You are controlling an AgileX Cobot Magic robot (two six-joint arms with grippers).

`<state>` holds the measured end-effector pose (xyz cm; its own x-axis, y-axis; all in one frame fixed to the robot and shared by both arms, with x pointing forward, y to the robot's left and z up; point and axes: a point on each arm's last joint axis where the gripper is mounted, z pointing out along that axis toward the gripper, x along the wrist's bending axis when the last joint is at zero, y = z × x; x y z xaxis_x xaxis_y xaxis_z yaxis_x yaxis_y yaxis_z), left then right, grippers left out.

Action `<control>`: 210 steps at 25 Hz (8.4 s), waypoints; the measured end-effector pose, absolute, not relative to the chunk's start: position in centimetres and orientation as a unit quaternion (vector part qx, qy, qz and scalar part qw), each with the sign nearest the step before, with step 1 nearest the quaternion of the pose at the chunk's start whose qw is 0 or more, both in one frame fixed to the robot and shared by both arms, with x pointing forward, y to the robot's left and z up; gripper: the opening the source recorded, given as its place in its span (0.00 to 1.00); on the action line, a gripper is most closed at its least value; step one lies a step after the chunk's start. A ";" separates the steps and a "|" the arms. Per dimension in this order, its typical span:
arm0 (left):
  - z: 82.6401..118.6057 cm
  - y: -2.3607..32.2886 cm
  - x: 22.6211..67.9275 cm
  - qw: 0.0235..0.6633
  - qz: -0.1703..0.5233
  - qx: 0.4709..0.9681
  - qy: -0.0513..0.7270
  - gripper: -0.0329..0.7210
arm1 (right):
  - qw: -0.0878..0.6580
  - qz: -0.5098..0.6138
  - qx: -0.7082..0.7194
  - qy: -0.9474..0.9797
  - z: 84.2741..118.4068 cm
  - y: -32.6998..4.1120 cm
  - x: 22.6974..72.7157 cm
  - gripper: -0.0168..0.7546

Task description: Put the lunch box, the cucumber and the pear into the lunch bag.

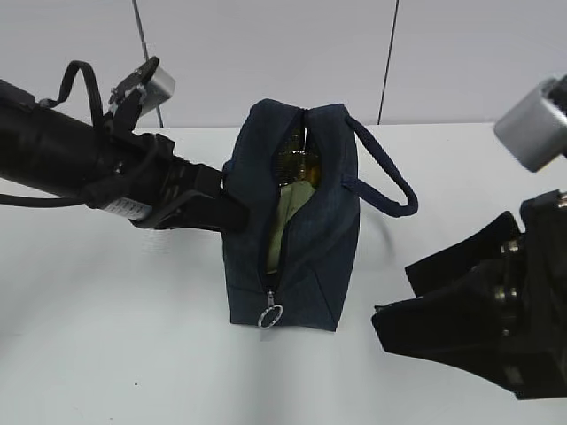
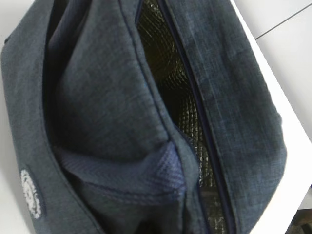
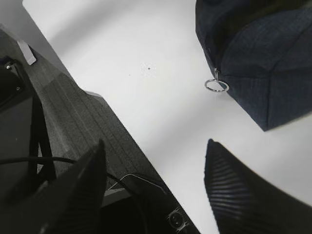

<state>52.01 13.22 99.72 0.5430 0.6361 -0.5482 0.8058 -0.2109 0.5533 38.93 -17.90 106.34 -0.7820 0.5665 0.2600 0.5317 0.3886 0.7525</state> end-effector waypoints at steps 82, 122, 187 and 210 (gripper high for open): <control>99.6 12.9 51.9 0.424 -0.126 0.765 0.469 0.02 | 0.017 0.542 0.149 0.827 87.6 -16.9 51.1 0.43; 99.6 12.9 51.9 0.424 -0.125 0.765 0.469 0.02 | 0.019 0.509 0.122 0.852 87.7 -12.4 53.0 0.22; 99.0 13.3 51.4 0.387 -0.110 0.807 0.432 0.22 | 0.033 0.562 0.190 0.804 102.2 -12.6 52.5 0.03; 98.9 13.5 51.2 0.373 -0.108 0.822 0.417 0.03 | 0.062 0.589 0.226 0.773 103.9 -13.3 55.6 0.03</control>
